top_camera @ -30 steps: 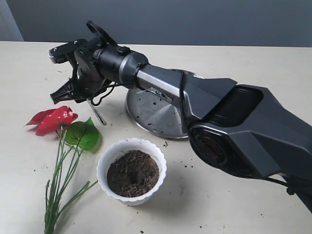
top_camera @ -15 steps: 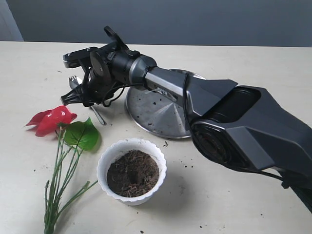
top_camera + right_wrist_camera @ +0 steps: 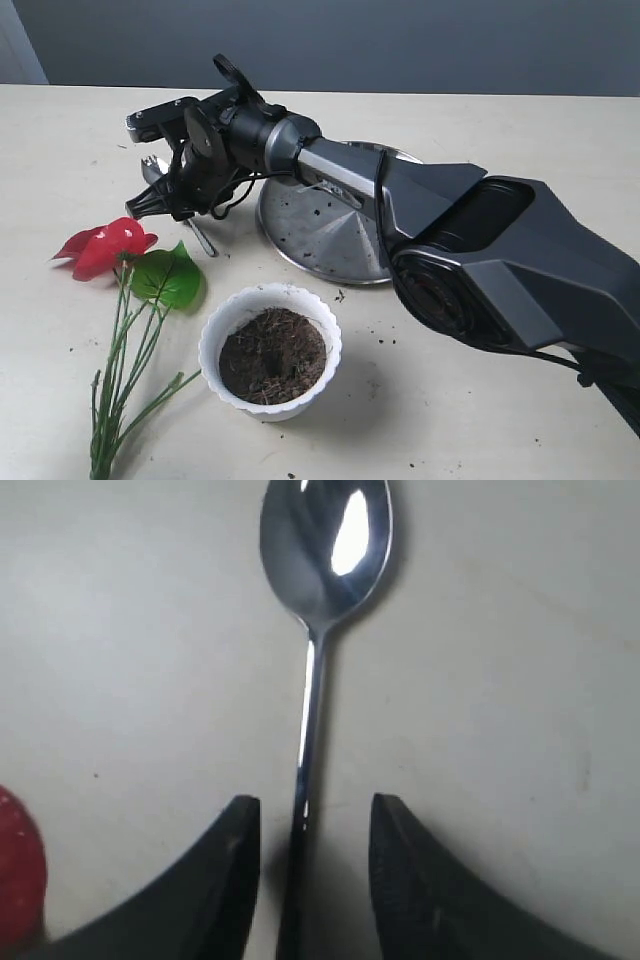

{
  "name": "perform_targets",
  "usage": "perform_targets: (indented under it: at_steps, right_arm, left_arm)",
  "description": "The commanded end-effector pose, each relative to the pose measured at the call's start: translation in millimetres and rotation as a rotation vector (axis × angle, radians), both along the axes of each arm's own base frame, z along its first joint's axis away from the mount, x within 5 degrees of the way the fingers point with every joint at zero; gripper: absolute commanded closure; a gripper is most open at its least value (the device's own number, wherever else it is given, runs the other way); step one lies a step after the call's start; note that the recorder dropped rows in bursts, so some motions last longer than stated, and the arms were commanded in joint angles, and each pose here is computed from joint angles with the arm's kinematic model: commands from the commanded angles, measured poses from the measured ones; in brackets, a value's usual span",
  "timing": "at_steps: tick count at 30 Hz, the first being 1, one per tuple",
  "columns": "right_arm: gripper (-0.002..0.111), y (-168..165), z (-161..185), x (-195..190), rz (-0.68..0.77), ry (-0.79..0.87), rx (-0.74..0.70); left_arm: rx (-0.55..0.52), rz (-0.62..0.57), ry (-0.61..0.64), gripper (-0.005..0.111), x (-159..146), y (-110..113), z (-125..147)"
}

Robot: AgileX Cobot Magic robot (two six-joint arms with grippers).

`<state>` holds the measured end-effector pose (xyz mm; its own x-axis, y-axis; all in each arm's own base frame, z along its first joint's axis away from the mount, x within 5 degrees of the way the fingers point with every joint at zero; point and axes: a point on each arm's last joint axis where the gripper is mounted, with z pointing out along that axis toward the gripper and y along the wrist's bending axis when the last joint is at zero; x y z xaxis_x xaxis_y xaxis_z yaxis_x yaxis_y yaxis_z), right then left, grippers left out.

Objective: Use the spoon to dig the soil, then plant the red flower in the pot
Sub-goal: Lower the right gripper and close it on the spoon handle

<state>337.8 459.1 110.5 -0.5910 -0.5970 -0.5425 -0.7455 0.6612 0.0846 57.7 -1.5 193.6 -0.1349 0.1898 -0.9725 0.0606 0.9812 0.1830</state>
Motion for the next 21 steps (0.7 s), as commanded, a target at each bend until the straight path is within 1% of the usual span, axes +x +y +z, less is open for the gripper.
perform_targets:
  at_steps: [1, 4, 8, 11, 13, 14, 15, 16, 21]
  right_arm:
    - [0.072, -3.0, -0.2, 0.7, 0.016, -0.005, -0.037]
    - [0.072, -4.4, -1.5, -1.3, 0.02, 0.009, -0.063]
    - [0.072, -1.8, -13.7, -7.4, 0.033, 0.026, -0.093]
    - [0.073, 3.0, -38.3, -19.8, 0.059, 0.057, -0.147]
    - [0.085, 1.8, -43.0, -22.3, 0.059, 0.076, -0.171]
    - [0.096, 0.2, -43.8, -23.3, 0.059, 0.089, -0.189]
    - [0.105, -1.2, -44.5, -24.3, 0.06, 0.101, -0.206]
    - [0.109, -2.8, -44.1, -25.4, 0.058, 0.115, -0.223]
    - [0.109, -10.9, -46.3, -26.6, 0.056, 0.149, -0.302]
  left_arm:
    - [-0.014, -0.002, -0.005, 0.106, -0.2, -0.3, -0.1]
    - [-0.014, -0.002, -0.005, 0.106, -0.2, -0.3, -0.1]
    - [-0.014, -0.002, -0.007, 0.106, -0.2, -0.3, 0.1]
    - [-0.014, -0.002, -0.007, 0.106, -0.2, -0.3, 0.1]
    - [-0.014, -0.002, -0.007, 0.106, -0.2, -0.3, 0.1]
    - [-0.014, -0.002, -0.007, 0.106, -0.2, -0.3, 0.1]
    - [-0.014, -0.002, -0.007, 0.106, -0.2, -0.3, 0.1]
    - [-0.014, -0.002, -0.007, 0.106, -0.2, -0.3, 0.1]
    - [-0.014, -0.002, -0.007, 0.106, -0.2, -0.3, 0.1]
